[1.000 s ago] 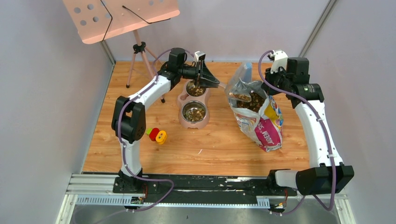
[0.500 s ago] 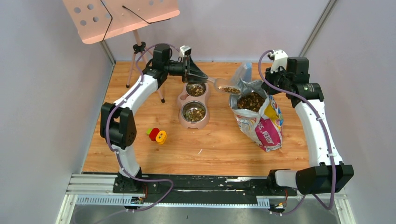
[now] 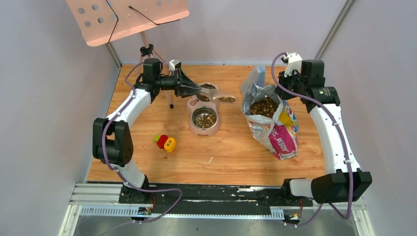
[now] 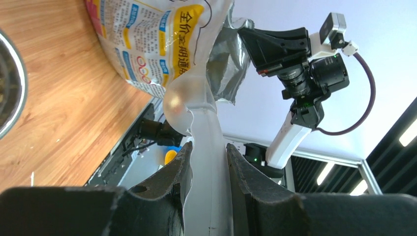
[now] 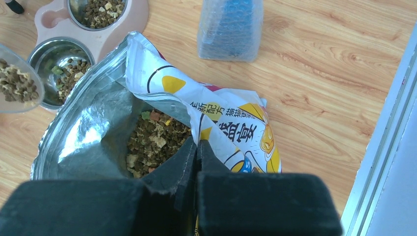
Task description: Serve the pet food
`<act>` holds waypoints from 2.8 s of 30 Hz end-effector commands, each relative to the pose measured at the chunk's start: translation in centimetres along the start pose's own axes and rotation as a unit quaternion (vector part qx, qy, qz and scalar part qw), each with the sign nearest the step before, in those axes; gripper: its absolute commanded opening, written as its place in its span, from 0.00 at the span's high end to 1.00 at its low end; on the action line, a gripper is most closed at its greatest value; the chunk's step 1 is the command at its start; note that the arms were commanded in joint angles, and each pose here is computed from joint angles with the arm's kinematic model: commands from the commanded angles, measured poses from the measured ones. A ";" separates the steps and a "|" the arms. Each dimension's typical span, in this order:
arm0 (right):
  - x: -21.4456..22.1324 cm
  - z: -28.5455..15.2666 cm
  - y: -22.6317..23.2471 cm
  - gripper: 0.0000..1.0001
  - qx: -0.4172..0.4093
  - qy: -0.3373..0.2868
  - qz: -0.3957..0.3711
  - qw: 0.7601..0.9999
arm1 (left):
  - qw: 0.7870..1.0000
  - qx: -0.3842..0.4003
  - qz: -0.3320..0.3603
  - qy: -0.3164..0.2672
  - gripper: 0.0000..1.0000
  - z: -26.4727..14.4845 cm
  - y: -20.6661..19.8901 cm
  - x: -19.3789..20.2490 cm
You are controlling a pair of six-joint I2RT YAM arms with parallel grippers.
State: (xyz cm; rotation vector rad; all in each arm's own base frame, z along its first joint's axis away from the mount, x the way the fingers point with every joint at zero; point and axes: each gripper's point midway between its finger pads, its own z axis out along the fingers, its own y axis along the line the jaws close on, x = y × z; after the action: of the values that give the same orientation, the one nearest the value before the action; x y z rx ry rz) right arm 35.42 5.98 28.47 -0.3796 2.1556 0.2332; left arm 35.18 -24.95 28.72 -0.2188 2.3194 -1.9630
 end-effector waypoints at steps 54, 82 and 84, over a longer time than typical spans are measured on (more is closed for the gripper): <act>-2.0 -1.3 -0.4 1.00 0.016 -0.060 -0.033 0.998 | 0.952 -0.211 0.116 -0.186 1.00 -12.7 13.8 -2.0; -1.7 -1.2 -0.3 1.00 0.015 -0.060 -0.033 0.998 | 0.928 -0.258 0.237 -0.124 1.00 -10.8 11.9 -0.5; -1.8 -1.3 -0.3 1.00 0.015 -0.061 -0.033 0.997 | 0.928 -0.256 0.247 -0.109 1.00 -9.8 11.7 0.1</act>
State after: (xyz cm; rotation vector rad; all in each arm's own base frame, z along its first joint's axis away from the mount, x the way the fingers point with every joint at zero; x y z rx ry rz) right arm 35.06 5.83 28.82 -0.3982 2.1006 0.2099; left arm 32.87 -12.83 16.95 -0.0265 2.4342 -1.0912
